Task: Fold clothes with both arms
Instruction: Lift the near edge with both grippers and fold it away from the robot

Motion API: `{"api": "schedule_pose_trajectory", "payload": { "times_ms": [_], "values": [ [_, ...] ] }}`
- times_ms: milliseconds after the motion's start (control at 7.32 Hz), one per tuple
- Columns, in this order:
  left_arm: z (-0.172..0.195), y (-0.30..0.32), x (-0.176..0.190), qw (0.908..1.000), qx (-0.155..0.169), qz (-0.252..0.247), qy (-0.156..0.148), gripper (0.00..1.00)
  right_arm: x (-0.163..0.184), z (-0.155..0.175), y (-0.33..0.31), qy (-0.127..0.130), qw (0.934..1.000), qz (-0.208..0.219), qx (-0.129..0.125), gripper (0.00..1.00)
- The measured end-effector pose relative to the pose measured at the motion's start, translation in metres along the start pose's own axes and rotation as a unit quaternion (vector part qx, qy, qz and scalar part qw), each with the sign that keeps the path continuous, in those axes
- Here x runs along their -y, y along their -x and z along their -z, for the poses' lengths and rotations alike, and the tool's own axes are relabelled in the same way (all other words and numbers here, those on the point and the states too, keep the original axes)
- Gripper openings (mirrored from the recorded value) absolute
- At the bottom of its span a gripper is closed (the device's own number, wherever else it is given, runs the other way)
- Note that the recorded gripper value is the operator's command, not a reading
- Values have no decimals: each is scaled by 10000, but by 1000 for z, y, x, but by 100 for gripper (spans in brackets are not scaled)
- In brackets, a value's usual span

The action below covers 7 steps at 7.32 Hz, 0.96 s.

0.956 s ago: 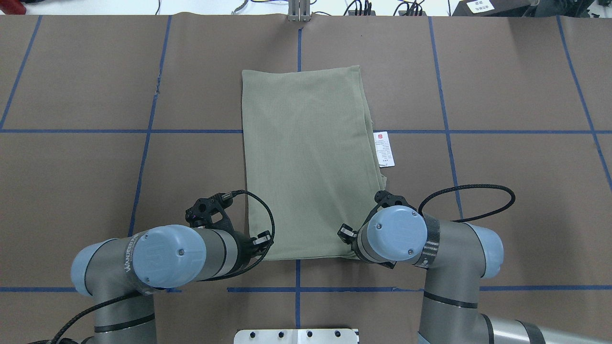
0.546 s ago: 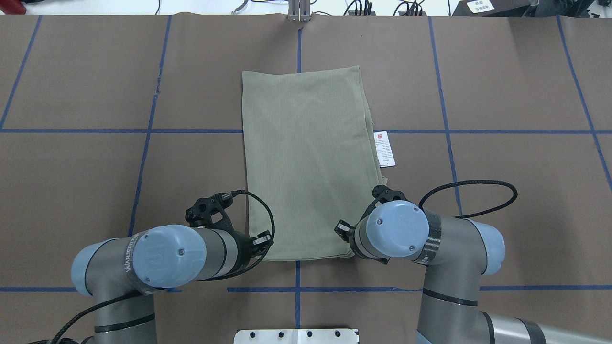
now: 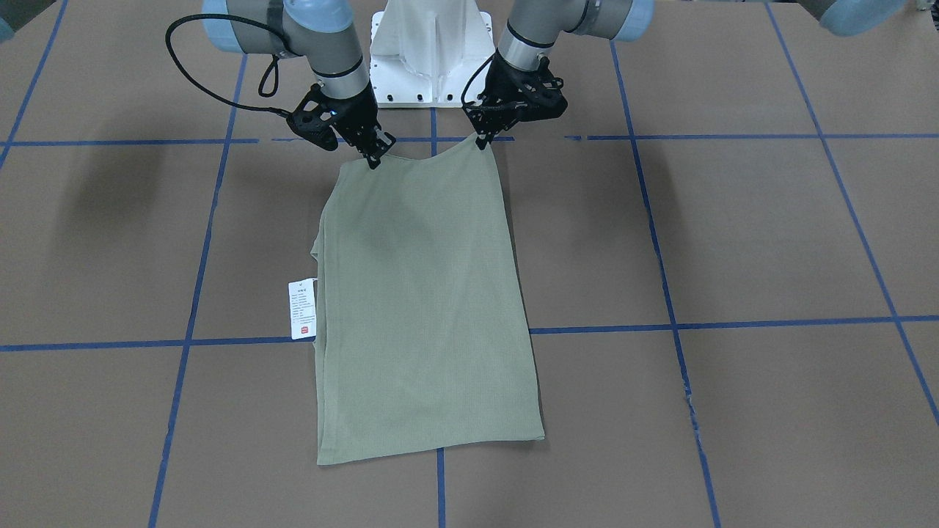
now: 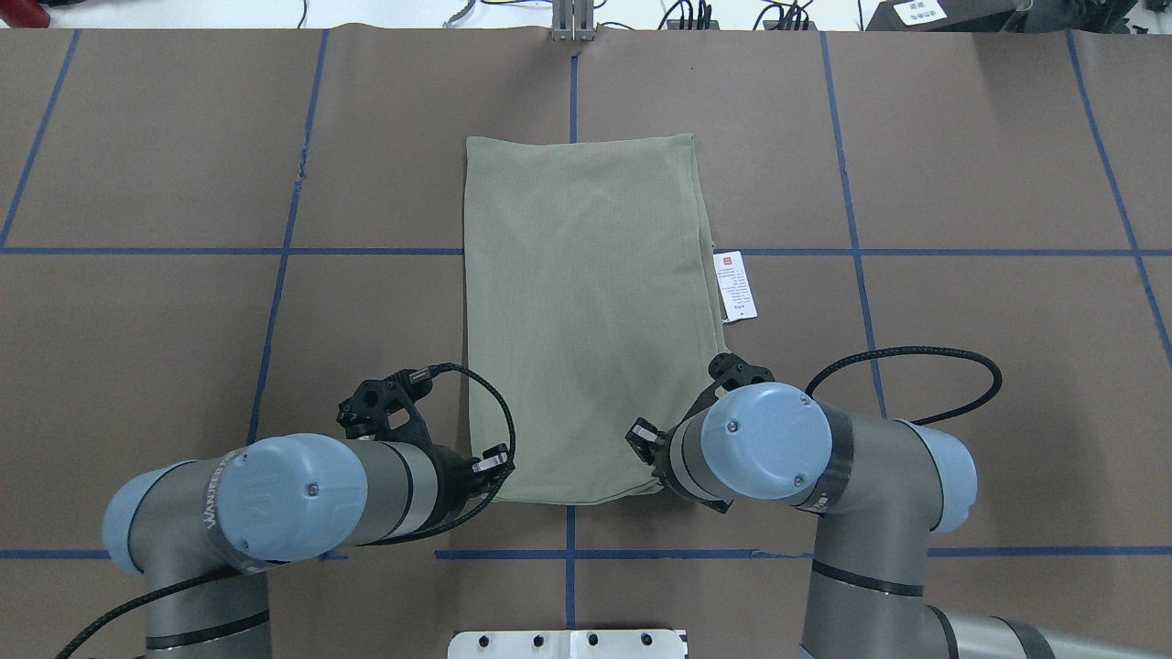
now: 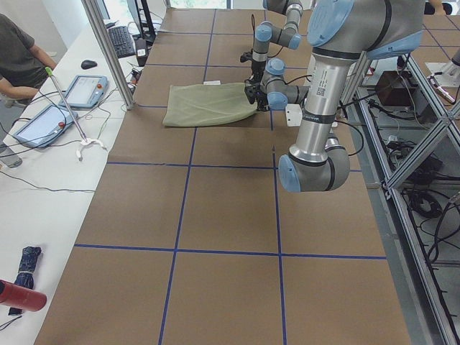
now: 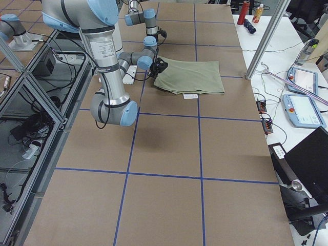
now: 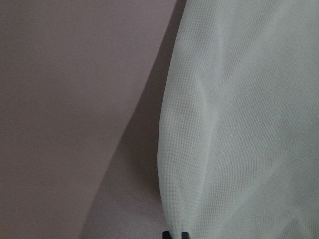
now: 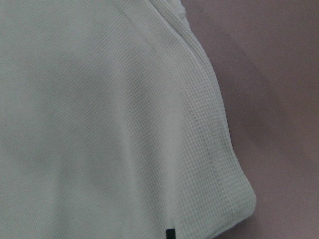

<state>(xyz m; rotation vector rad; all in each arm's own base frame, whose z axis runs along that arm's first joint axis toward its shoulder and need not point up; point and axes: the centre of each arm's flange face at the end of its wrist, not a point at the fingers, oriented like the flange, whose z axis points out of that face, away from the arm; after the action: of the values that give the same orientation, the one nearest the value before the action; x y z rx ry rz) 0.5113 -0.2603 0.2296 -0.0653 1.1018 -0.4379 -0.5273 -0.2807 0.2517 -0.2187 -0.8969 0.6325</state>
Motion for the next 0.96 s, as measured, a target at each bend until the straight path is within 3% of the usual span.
{"api": "schedule_pose_trajectory", "payload": {
  "times_ms": [546, 683, 820, 956],
  "values": [
    [68, 29, -57, 9985, 190, -111, 501, 0, -60, 77, -37, 1013, 9938, 372, 277, 0],
    [81, 29, -70, 9978, 204, -77, 622, 0, -67, 85, -41, 1141, 9921, 421, 291, 0],
    [82, 24, -75, 9976, 195, -66, 658, 0, -65, 79, -40, 1094, 9927, 433, 253, 0],
    [74, 14, -64, 9985, 165, -29, 520, 0, -49, 66, -32, 887, 9947, 476, 227, 0]
  ]
}}
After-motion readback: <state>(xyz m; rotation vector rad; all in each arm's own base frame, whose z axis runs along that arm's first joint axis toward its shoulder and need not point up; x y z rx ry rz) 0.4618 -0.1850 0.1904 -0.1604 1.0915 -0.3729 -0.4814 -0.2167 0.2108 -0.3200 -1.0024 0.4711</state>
